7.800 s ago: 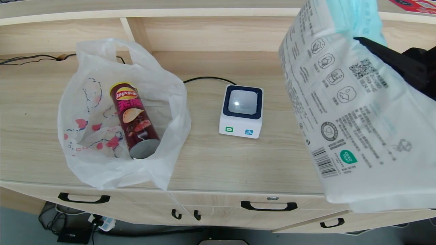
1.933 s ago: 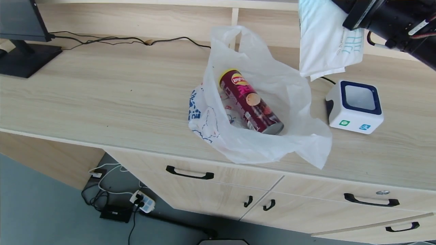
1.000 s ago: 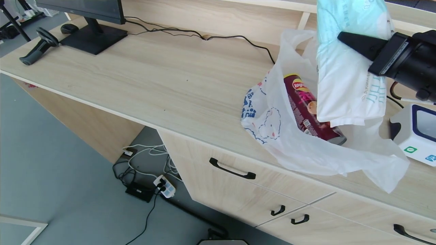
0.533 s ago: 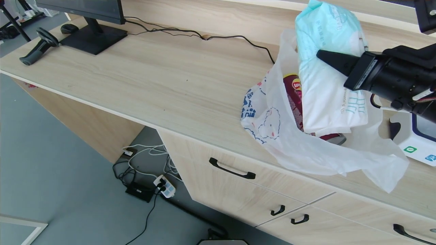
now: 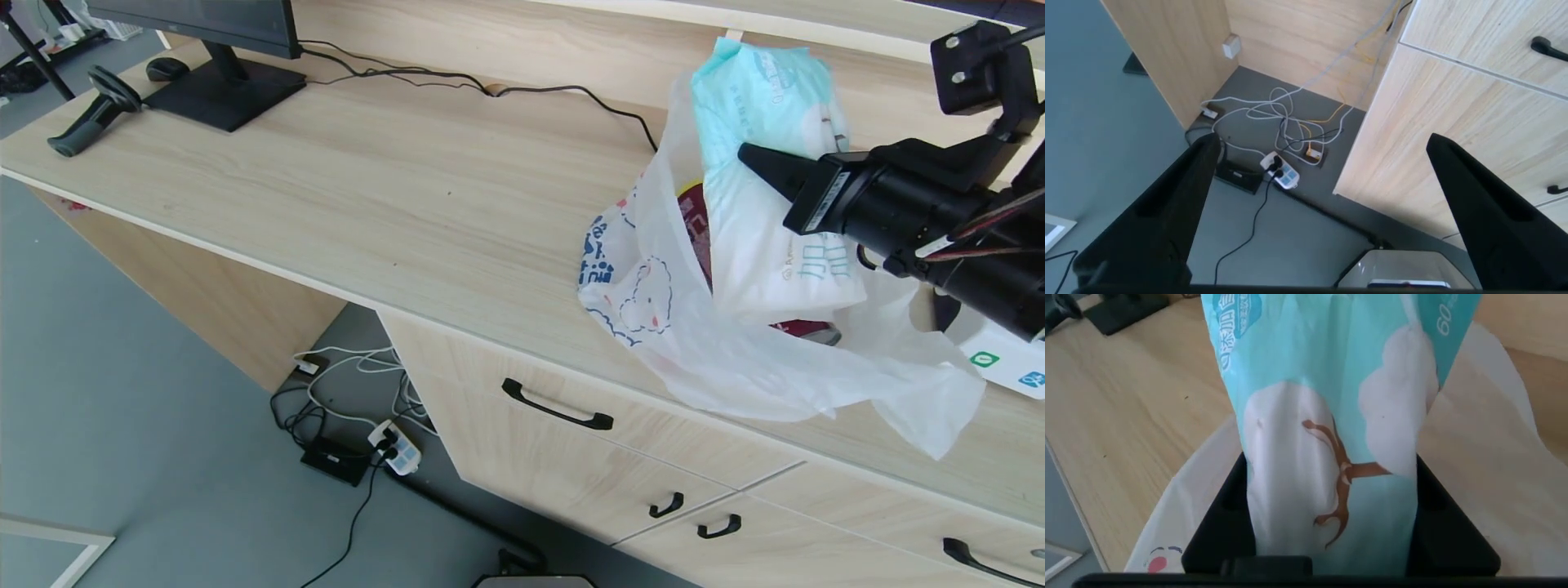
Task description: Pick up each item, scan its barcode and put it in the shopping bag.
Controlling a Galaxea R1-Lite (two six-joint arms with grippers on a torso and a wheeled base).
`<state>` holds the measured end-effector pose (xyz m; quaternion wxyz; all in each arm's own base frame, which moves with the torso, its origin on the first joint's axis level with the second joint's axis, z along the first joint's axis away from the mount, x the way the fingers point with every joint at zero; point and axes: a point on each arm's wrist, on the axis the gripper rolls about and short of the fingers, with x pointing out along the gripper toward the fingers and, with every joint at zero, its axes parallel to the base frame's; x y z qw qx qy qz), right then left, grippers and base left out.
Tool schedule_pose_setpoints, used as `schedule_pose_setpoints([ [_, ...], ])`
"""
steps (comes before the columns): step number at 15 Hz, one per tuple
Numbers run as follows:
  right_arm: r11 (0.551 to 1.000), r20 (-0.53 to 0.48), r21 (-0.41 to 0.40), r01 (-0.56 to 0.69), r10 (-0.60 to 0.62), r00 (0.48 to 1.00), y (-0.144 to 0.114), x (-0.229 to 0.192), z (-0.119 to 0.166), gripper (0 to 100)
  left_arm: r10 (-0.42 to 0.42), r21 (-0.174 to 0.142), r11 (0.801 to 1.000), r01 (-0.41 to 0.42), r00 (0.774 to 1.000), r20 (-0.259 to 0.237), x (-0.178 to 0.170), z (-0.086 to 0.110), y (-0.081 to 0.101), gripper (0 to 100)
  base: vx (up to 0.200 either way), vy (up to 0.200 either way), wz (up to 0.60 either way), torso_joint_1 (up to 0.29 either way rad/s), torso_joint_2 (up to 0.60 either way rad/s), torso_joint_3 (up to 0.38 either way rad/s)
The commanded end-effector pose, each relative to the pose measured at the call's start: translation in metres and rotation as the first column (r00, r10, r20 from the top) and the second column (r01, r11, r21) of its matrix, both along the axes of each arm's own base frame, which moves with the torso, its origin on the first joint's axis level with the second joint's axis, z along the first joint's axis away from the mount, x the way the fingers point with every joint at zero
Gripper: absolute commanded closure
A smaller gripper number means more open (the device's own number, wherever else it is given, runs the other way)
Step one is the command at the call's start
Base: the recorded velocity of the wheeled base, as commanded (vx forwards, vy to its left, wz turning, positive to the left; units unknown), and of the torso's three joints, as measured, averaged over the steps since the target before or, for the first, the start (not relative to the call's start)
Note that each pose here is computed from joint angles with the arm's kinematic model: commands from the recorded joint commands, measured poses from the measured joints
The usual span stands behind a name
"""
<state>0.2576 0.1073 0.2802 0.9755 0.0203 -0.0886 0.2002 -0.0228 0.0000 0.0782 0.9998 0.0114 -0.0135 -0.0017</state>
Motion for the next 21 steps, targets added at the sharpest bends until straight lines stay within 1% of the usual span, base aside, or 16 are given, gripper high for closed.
schedule_pose_setpoints([
  [1, 0.999, -0.045, -0.030, -0.017, 0.015, 0.999, 0.003, -0.006, -0.014, 100, 0.001, 0.000, 1.000, -0.001, 1.000, -0.001, 0.000, 0.000, 0.000, 0, 0.000, 0.000, 0.00, 0.000, 0.00, 0.000],
  [4, 0.999, -0.039, -0.041, -0.016, 0.015, 0.999, 0.003, -0.007, -0.014, 100, 0.001, 0.000, 1.000, -0.001, 1.000, -0.001, 0.000, 0.000, 0.000, 0, 0.000, 0.000, 0.00, 0.000, 0.00, 0.000],
  [8, 0.999, -0.062, -0.048, -0.025, 0.022, 0.998, 0.004, -0.005, -0.020, 100, 0.001, 0.000, 1.000, -0.001, 1.000, -0.001, 0.000, 0.000, 0.000, 0, 0.000, 0.000, 0.00, 0.000, 0.00, 0.000],
  [9, 0.999, -0.074, -0.033, -0.025, 0.022, 0.997, 0.004, -0.004, -0.021, 0, 0.001, 0.000, 1.000, -0.001, 1.000, -0.001, 0.000, 0.000, 0.000, 0, 0.000, 0.000, 0.00, 0.000, 0.00, 0.000],
  [14, 1.000, -0.069, -0.019, -0.023, 0.021, 0.997, 0.005, -0.003, -0.019, 0, 0.001, -0.001, 1.000, -0.001, 1.000, -0.001, 0.000, 0.000, 0.000, 0, 0.000, 0.000, 0.00, 0.000, 0.00, 0.000],
  [18, 1.000, -0.024, -0.001, -0.010, 0.010, 1.000, 0.002, 0.000, -0.005, 0, 0.001, -0.001, 1.000, -0.001, 1.000, -0.002, 0.000, 0.000, 0.000, 0, 0.000, 0.000, 0.00, 0.000, 0.00, 0.000],
  [21, 1.000, -0.038, -0.007, 0.019, -0.020, 0.999, -0.005, 0.002, -0.009, 0, 0.001, -0.001, 1.000, -0.001, 1.000, -0.001, 0.000, 0.000, 0.000, 0, 0.000, 0.000, 0.00, 0.000, 0.00, 0.000],
])
